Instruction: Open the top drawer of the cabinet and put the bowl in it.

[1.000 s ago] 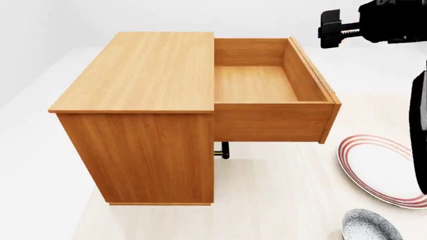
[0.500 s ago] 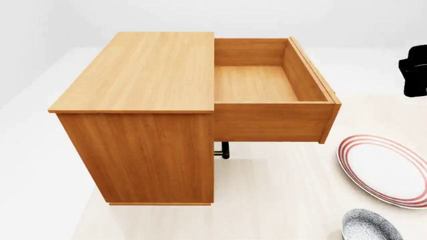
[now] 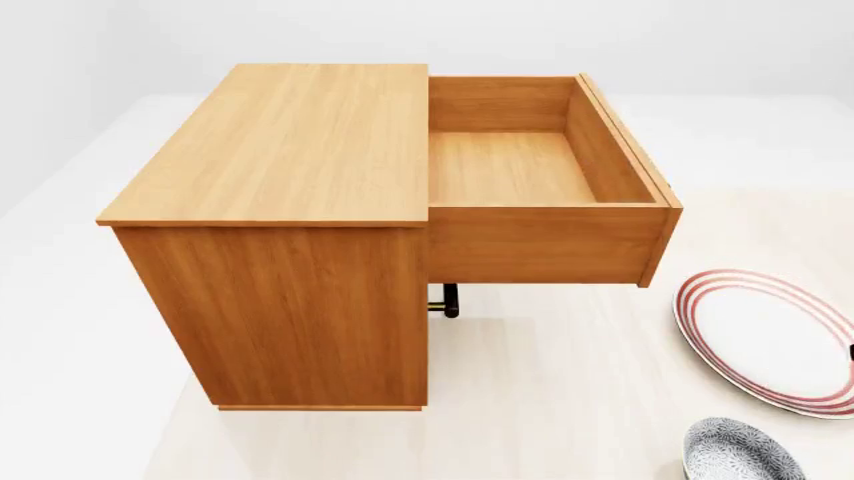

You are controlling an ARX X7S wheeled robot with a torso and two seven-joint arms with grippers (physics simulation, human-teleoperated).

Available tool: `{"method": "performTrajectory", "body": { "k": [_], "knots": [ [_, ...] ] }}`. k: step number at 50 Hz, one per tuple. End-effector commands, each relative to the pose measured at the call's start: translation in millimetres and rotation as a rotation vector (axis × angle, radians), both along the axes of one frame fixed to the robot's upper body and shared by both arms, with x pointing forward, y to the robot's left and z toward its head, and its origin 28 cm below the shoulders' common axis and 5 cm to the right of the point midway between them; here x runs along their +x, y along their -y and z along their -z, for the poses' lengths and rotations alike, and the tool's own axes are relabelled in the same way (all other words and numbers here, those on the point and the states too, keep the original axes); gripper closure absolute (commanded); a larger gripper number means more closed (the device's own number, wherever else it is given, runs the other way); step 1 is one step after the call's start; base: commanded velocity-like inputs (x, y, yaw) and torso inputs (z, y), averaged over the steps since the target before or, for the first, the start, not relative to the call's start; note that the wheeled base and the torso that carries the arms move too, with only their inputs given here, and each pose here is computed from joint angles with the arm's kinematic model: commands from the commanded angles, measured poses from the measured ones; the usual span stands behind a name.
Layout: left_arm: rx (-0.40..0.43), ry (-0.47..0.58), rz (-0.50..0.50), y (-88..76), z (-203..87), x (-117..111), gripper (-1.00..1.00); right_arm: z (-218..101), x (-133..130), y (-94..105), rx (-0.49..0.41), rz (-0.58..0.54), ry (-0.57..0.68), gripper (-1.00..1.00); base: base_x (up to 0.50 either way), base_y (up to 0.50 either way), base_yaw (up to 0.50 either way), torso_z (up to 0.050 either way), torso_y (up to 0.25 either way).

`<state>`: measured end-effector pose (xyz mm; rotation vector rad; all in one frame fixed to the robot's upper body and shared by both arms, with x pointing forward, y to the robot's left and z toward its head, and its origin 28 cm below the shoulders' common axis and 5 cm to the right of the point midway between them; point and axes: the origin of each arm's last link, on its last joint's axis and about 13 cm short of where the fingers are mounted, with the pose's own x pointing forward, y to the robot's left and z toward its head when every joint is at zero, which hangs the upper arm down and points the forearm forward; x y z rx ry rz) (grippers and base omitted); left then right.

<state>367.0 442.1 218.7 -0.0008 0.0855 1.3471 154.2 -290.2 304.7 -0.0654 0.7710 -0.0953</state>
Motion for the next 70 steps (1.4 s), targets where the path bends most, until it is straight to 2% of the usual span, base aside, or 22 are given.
{"method": "performTrajectory", "body": {
  "k": [1,10,17,30,42,51,70],
  "knots": [
    [-0.010,0.005,0.008,-0.7,-1,0,-1.00,33,4,2.3,0.024,0.012,-0.086,-1.00,0.00,0.00,0.00,0.000,0.000],
    [-0.002,0.007,0.009,0.2,-2,1,-1.00,55,15,6.7,0.004,0.077,-0.087,-1.00,0.00,0.00,0.00,0.000,0.000],
    [-0.001,0.003,0.011,0.5,-3,1,-1.00,67,31,7.1,-0.045,0.090,-0.109,-1.00,0.00,0.00,0.00,0.000,0.000],
    [-0.006,0.001,0.020,0.8,-3,1,-1.00,71,54,8.2,-0.026,0.096,-0.100,-1.00,0.00,0.00,0.00,0.000,0.000],
    [-0.009,0.010,0.013,0.1,-3,0,-1.00,85,62,5.7,-0.026,0.070,-0.141,-1.00,0.00,0.00,0.00,0.000,0.000],
    [-0.010,0.009,0.013,-0.3,-3,0,-1.00,99,58,9.9,-0.066,0.054,-0.206,-1.00,0.00,0.00,0.00,0.000,0.000],
    [-0.012,0.011,0.014,-0.3,-4,0,-1.00,108,62,10.2,-0.055,0.062,-0.201,-1.00,0.00,0.00,0.00,0.000,0.000]
  ]
}}
